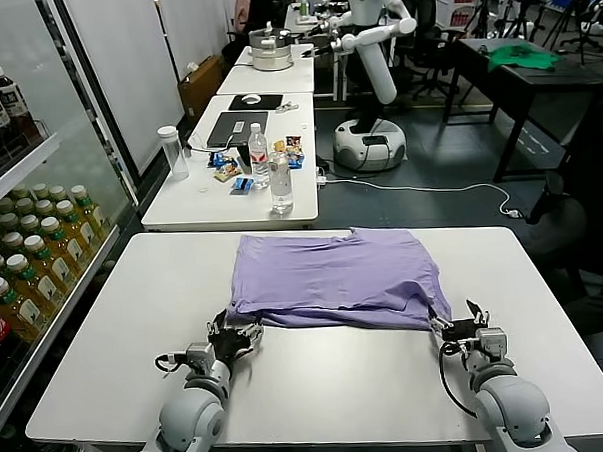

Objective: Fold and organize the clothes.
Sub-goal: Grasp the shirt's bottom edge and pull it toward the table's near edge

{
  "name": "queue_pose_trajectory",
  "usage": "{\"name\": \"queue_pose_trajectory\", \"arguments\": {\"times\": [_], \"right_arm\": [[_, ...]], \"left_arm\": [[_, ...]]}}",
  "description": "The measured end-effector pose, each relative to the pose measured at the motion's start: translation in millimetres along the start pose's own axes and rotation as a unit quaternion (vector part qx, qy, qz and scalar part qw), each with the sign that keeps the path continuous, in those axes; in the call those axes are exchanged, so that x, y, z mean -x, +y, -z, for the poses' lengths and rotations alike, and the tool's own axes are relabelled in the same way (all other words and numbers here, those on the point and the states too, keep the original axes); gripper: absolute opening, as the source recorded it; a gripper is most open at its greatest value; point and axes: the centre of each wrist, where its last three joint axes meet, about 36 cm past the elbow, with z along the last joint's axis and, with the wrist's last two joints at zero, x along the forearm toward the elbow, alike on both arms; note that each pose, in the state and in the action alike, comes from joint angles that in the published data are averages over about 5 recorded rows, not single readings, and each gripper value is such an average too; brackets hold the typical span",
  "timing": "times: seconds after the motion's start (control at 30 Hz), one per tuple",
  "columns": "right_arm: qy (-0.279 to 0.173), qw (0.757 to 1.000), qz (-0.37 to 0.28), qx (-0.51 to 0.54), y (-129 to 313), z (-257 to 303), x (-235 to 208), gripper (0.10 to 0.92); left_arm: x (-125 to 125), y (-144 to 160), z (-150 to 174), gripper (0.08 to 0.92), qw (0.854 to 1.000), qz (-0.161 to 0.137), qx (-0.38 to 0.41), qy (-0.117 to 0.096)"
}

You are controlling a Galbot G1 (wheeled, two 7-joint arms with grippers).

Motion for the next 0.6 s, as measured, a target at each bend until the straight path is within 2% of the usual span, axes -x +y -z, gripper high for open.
{"name": "queue_pose_trajectory", "arguments": {"times": [0.23, 0.6], "right_arm": [[0.016, 1.0, 0.013, 0.011, -0.4, -1.1, 4.0, 0.537], [0.025, 0.999, 0.022, 0.019, -4.9, -1.3, 0.6, 0.225]], "left_arm": [[5.1, 2.2, -2.1, 0.547, 1.0, 0.004, 0.002, 0.007], [2.8, 1.2, -1.7, 0.244, 1.0, -0.008, -0.013, 0.01]]}}
